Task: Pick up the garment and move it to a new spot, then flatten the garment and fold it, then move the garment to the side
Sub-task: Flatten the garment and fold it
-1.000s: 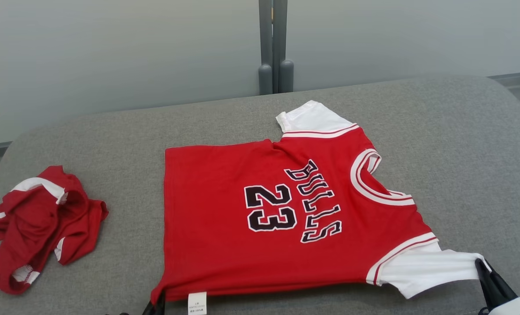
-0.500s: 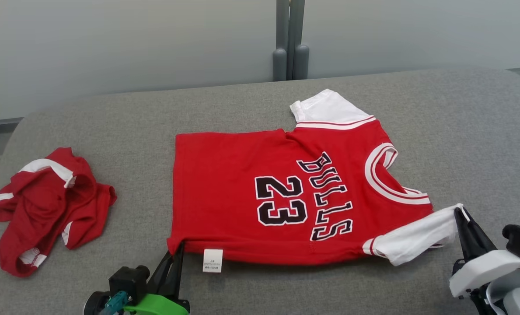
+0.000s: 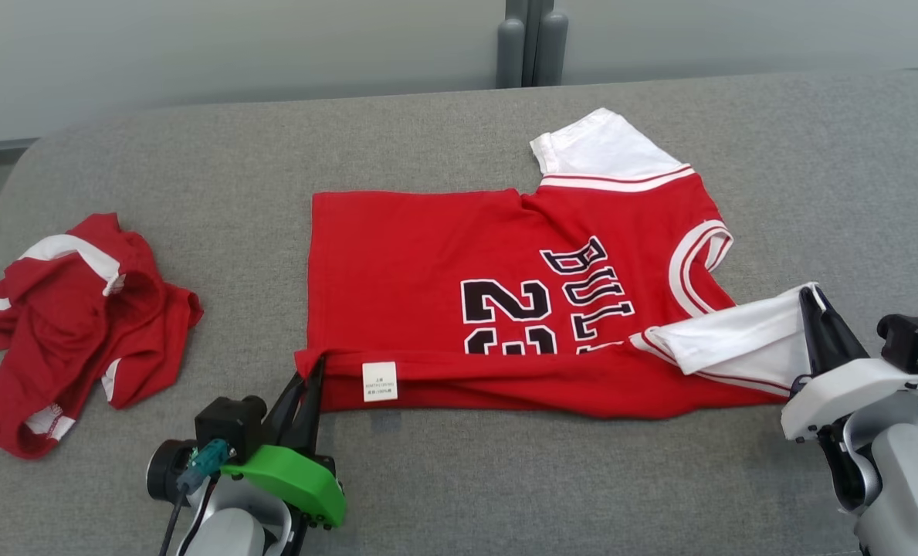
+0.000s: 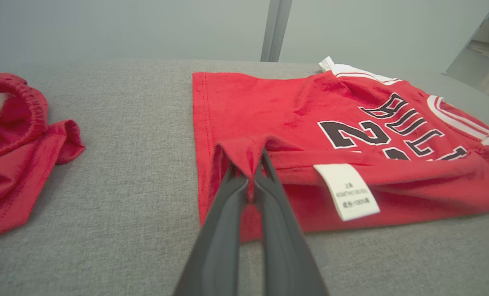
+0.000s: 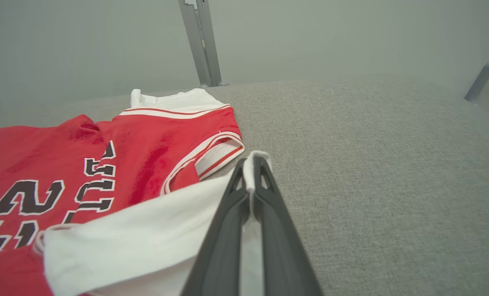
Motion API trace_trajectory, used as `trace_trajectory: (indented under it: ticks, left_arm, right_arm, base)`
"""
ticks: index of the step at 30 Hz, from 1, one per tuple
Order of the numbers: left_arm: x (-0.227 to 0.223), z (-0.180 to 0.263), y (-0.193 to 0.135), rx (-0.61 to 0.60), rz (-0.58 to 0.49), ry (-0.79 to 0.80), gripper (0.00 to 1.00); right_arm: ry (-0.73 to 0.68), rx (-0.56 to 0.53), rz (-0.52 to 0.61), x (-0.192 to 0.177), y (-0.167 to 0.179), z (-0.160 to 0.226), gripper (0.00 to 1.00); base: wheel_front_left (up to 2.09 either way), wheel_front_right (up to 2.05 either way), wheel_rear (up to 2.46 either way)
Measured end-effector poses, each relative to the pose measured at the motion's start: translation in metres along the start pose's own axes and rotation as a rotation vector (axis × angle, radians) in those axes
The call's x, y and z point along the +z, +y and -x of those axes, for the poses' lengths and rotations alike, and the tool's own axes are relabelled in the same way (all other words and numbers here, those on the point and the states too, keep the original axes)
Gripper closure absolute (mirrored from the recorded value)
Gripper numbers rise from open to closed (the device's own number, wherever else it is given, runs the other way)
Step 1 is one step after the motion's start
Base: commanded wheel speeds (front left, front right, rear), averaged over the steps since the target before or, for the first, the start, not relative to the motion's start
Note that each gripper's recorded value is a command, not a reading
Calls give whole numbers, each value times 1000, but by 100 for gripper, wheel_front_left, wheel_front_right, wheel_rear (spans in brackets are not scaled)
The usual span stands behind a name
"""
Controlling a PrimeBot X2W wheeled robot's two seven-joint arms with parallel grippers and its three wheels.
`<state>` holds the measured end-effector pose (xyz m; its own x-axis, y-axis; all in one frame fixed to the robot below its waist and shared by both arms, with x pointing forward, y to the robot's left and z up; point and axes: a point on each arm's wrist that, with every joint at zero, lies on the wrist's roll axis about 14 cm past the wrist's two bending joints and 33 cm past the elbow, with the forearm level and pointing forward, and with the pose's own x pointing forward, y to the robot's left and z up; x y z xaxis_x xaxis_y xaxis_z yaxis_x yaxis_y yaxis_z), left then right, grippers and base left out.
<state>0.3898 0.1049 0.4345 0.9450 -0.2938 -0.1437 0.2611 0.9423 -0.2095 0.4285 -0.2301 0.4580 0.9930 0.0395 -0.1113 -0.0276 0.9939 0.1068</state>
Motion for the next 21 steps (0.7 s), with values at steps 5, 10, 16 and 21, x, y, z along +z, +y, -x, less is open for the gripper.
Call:
trace_trajectory:
  ticks: [5, 10, 16, 21]
  left_arm:
    - [-2, -11, 10, 20, -15, 12, 100]
    - [-3, -25, 13, 17, -38, 27, 100]
    - [-3, -35, 18, 22, -44, 31, 100]
    - [-8, -40, 20, 25, -46, 48, 100]
  right_arm:
    - [-3, 14, 24, 3, 6, -20, 100]
    - [11, -6, 35, -2, -1, -32, 100]
    - [20, -15, 35, -5, -3, -44, 100]
    - [12, -21, 46, -2, -5, -53, 100]
  base:
    - [0, 0, 0]
    - [0, 0, 0]
    - [0, 0, 0]
    - [0, 0, 0]
